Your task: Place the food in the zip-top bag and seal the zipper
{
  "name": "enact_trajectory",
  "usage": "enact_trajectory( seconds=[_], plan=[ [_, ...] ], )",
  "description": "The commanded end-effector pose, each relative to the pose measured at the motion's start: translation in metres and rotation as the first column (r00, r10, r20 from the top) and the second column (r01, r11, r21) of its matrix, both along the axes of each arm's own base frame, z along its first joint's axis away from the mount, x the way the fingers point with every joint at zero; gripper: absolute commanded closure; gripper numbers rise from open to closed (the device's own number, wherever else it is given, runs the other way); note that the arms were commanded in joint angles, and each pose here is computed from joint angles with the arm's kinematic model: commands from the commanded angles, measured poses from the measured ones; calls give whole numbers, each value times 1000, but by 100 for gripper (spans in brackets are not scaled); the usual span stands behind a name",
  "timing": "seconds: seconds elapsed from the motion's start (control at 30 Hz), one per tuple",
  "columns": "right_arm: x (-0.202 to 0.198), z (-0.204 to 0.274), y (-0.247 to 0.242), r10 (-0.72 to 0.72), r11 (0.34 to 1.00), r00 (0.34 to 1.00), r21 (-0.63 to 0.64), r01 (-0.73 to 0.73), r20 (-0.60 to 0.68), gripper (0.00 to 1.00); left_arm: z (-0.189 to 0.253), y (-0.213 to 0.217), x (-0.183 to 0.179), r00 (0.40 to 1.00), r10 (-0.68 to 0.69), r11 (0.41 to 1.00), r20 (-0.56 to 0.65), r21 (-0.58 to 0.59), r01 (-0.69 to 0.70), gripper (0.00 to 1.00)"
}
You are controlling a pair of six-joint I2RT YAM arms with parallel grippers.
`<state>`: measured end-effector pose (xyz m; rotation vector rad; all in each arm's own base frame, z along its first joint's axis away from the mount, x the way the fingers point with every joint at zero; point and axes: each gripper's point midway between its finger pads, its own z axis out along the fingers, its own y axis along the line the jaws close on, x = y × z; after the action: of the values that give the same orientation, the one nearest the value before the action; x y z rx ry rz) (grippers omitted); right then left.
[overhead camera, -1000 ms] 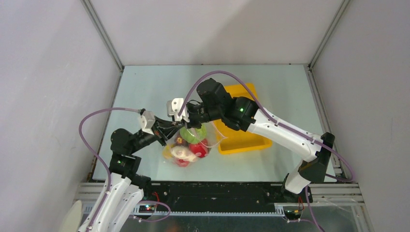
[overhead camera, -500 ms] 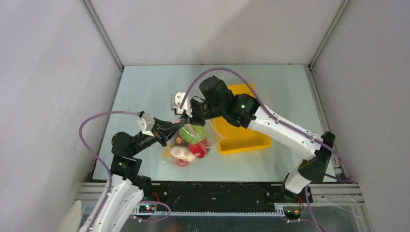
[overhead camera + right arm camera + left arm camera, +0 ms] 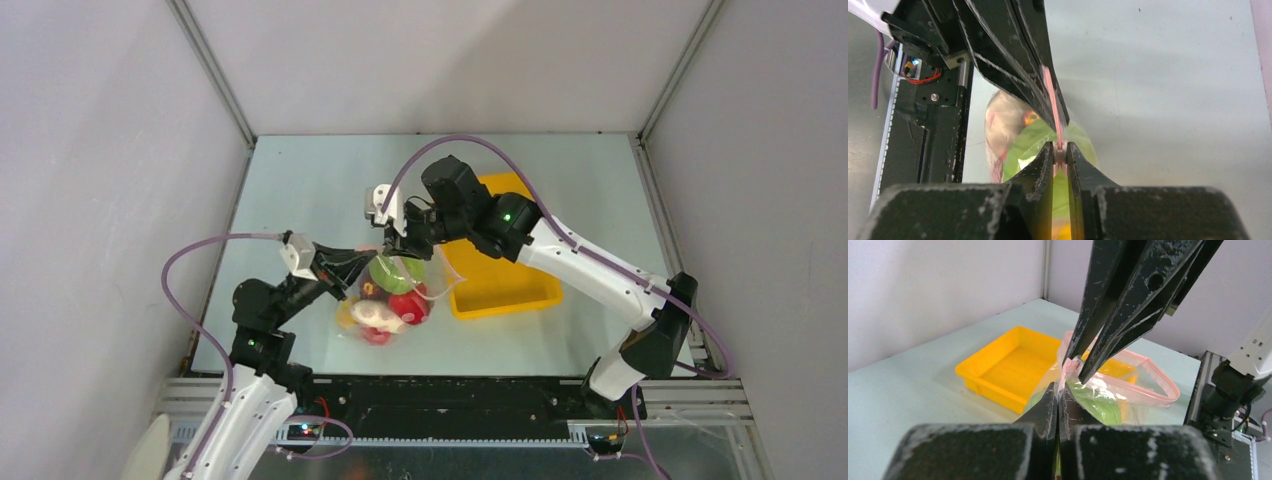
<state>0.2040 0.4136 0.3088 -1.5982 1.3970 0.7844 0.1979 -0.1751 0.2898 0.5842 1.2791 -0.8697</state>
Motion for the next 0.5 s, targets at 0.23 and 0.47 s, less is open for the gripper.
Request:
enact_trajectory(
  seconds=[0.23,0.47],
  plan=[
    [9,-18,-71,-214,969,974,-138,203,-71,100,39,37,23,961,263,957,83,-150,-249,100],
    [3,-24,-94,-253,955,964,-178,236,-79,100,35,40,28,954,290,950,72,-145,-278,100]
  ],
)
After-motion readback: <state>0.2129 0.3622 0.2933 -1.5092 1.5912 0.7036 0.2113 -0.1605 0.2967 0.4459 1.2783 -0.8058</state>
